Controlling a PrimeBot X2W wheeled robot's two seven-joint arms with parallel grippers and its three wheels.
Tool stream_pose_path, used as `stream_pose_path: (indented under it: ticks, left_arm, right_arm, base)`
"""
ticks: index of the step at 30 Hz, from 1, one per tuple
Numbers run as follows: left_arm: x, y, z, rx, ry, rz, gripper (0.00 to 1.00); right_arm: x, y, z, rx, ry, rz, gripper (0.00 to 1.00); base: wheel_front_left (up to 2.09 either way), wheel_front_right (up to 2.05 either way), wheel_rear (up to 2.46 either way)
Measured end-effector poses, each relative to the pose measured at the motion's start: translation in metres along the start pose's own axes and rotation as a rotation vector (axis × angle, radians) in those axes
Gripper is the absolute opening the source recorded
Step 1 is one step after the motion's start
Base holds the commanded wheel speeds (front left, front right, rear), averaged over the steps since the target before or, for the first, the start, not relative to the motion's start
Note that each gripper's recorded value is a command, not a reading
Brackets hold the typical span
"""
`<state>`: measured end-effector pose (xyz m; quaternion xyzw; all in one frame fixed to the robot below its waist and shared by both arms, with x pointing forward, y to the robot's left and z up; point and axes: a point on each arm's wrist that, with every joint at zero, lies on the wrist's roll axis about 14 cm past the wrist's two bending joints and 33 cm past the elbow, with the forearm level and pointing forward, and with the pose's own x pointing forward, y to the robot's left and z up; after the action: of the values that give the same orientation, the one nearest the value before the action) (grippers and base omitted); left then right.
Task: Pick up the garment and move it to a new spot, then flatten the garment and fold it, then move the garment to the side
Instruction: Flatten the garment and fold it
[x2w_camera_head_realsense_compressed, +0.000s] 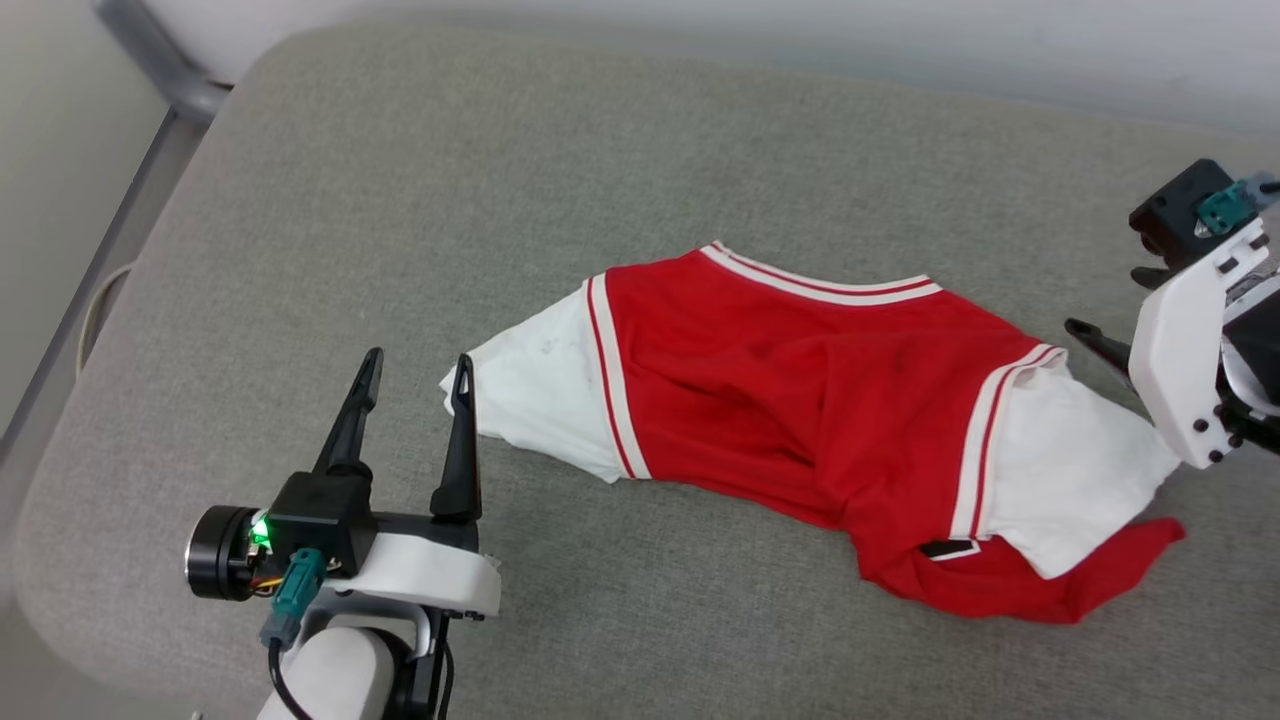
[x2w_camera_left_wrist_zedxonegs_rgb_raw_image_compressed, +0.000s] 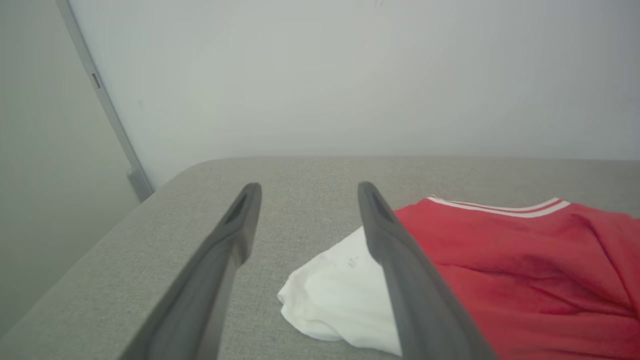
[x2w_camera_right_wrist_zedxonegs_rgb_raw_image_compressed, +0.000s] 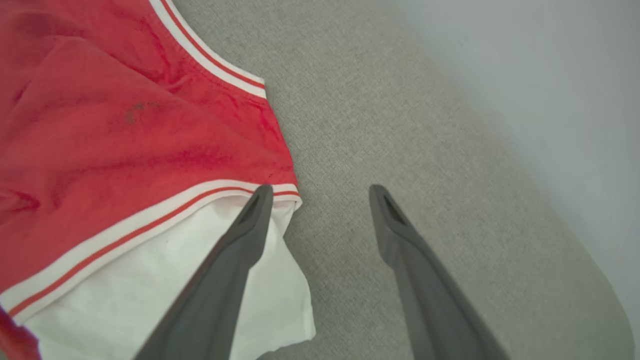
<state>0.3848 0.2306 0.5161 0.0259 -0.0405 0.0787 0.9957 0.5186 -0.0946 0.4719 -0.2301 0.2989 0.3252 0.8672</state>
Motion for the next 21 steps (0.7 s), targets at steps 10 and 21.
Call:
stream_pose_path:
  ticks: [10, 21]
  left_arm:
    - [0.006, 0.002, -0.02, -0.008, 0.048, 0.024, 1.0]
    - [0.012, 0.01, -0.035, 0.005, 0.082, 0.046, 1.0]
  right_arm:
    - [0.057, 0.019, -0.041, -0.025, 0.211, 0.12, 1.0]
    - [0.08, 0.033, -0.077, 0.006, 0.264, 0.186, 0.44]
  base:
    - [0.0, 0.0, 0.0]
    - [0.0, 0.0, 0.0]
